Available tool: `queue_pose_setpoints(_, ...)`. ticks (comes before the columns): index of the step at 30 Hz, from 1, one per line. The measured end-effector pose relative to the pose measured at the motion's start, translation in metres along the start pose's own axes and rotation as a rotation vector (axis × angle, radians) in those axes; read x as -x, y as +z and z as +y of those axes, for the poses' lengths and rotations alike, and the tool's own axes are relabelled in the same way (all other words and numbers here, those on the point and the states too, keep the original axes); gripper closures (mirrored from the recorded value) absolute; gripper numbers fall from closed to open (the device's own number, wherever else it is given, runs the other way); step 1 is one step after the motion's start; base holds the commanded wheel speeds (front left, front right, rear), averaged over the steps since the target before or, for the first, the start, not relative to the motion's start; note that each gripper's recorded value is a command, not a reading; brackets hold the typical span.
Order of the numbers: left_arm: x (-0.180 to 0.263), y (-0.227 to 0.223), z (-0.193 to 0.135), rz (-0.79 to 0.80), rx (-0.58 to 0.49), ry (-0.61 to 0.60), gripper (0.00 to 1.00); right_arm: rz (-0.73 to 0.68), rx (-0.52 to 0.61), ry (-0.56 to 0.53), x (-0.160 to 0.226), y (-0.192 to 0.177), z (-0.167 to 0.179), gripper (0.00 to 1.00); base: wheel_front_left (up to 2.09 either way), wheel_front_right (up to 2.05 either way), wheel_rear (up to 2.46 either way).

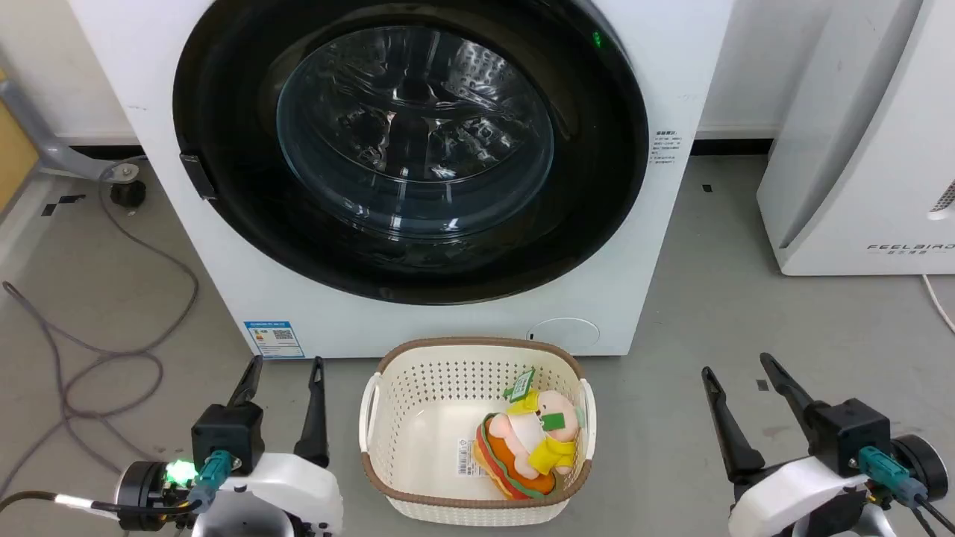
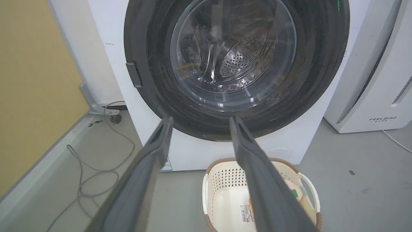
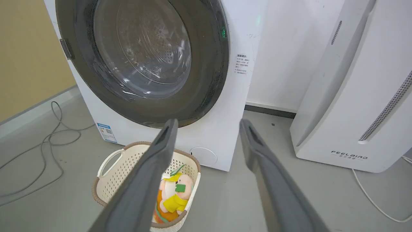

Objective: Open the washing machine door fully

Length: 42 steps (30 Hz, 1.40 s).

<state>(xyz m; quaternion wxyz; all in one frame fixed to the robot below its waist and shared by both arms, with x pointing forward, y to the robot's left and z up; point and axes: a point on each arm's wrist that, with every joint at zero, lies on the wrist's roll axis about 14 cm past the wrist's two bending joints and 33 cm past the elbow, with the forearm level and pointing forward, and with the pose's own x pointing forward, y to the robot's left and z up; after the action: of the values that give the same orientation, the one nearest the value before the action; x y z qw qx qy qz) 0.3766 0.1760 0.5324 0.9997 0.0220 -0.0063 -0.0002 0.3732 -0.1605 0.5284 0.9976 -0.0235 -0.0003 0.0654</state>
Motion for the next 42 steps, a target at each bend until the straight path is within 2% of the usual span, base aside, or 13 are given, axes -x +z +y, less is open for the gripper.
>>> queue_pose_setpoints(8, 0.0, -0.002, -0.004, -0.003, 0.009, -0.012, 0.0, 0.004, -0.003, -0.001, 0.0, -0.003, 0.0, 0.0, 0.0, 0.0, 0.0)
queue_pose_setpoints(9, 0.0, -0.002, -0.005, -0.005, 0.01, -0.013, 0.0, 0.002, -0.004, -0.002, 0.0, -0.004, -0.001, 0.91, 0.0, 0.0, 0.0)
queue_pose_setpoints(10, 0.0, -0.002, -0.005, -0.003, 0.011, -0.015, 0.0, 0.0, -0.005, -0.002, 0.0, -0.004, -0.001, 1.0, 0.0, 0.0, 0.0)
queue_pose_setpoints(19, -0.001, -0.004, -0.008, -0.01, 0.028, -0.023, 0.0, -0.005, -0.033, -0.008, 0.001, -0.006, -0.002, 1.0, 0.0, 0.0, 0.0)
queue_pose_setpoints(26, -0.002, -0.004, -0.01, -0.016, 0.037, -0.028, 0.0, -0.012, -0.118, -0.016, 0.0, -0.008, -0.004, 1.0, 0.0, 0.0, 0.0)
queue_pose_setpoints(30, -0.002, -0.004, -0.011, -0.022, 0.045, -0.029, 0.0, -0.037, -0.184, -0.021, -0.005, -0.003, -0.006, 1.0, 0.0, 0.0, 0.0)
queue_pose_setpoints(42, -0.01, -0.005, -0.01, -0.033, 0.062, -0.029, 0.0, -0.084, -0.475, -0.053, -0.04, 0.007, -0.021, 1.0, 0.0, 0.0, 0.0)
